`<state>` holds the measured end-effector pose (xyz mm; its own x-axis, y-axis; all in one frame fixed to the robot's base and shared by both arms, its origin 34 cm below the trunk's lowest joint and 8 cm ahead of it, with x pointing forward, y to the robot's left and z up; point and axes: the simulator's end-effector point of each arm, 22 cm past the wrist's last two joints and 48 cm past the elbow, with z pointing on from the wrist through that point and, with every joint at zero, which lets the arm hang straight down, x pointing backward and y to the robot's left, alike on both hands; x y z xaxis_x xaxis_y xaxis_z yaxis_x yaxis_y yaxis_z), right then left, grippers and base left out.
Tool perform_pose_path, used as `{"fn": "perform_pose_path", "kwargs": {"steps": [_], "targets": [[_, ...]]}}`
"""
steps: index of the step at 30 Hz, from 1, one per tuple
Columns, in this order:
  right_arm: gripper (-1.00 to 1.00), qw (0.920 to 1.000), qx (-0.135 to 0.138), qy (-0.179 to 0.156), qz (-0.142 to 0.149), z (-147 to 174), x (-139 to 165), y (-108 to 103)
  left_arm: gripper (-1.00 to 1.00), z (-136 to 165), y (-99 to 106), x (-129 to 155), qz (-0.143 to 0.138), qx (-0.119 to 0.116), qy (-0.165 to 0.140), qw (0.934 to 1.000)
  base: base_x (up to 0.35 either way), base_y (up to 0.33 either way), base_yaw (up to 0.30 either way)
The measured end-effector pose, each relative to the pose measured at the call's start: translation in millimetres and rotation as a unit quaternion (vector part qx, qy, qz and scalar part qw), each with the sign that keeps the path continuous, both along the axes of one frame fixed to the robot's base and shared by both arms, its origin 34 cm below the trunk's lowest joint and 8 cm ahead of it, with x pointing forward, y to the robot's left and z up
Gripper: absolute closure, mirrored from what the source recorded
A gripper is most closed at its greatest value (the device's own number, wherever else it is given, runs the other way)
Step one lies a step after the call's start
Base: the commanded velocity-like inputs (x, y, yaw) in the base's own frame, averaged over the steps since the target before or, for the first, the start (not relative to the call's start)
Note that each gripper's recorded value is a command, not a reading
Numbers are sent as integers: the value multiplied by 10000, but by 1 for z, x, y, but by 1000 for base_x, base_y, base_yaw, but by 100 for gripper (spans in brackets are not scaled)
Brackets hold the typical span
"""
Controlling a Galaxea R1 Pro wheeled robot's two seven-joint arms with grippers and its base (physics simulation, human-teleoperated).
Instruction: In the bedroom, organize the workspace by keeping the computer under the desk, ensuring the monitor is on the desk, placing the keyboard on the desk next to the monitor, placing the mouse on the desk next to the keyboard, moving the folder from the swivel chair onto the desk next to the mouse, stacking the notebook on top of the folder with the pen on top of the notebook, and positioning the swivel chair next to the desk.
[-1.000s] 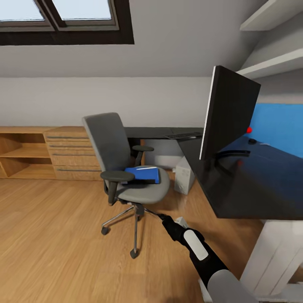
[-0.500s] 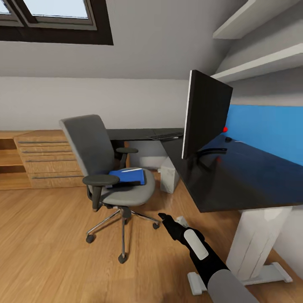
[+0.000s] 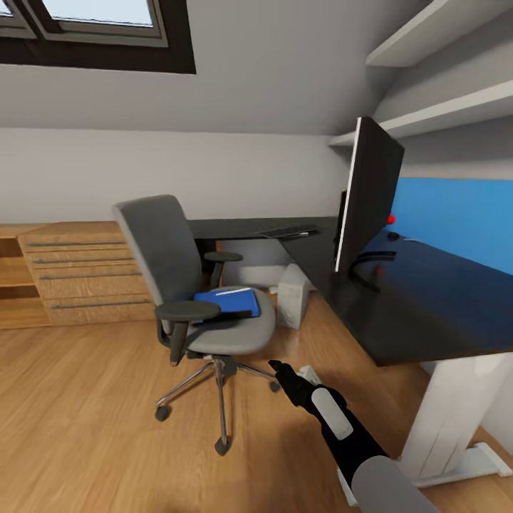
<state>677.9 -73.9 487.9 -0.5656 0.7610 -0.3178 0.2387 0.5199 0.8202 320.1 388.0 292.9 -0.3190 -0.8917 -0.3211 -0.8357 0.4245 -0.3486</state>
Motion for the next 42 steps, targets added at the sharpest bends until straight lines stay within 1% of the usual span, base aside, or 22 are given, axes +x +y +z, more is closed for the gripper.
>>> {"fn": "perform_pose_path", "kwargs": {"steps": [3, 11, 19, 24, 30, 42], "targets": [[-100, 10000, 4, 26, 7, -2, 0, 0, -100, -1, -7, 3, -121, 1, 19, 9999, 137, 228, -90], [-100, 9999, 0, 105, -2, -10, -1, -3, -100, -4, -11, 2, -198, 1, 73, 9998, 58, 90, -106], [-100, 9997, 49, 215, -144, -20, 1, -11, -100, -6, -11, 0, -206, -6, 128, 9997, 10, 16, -107], [-100, 9991, 129, 269, -294, -24, 4, -21, -100, -8, -11, -1, -187, -22, 147, 9997, 3, 4, -106], [-100, 9986, 193, 292, -395, -25, 8, -27, -100, -10, -10, -4, -176, -24, 187, 9997, 1, 1, -105], [-100, 9986, 253, 203, -428, -19, 19, -29, -100, -14, -12, -8, -209, -2, 297, 9993, 0, 0, -86]]}}
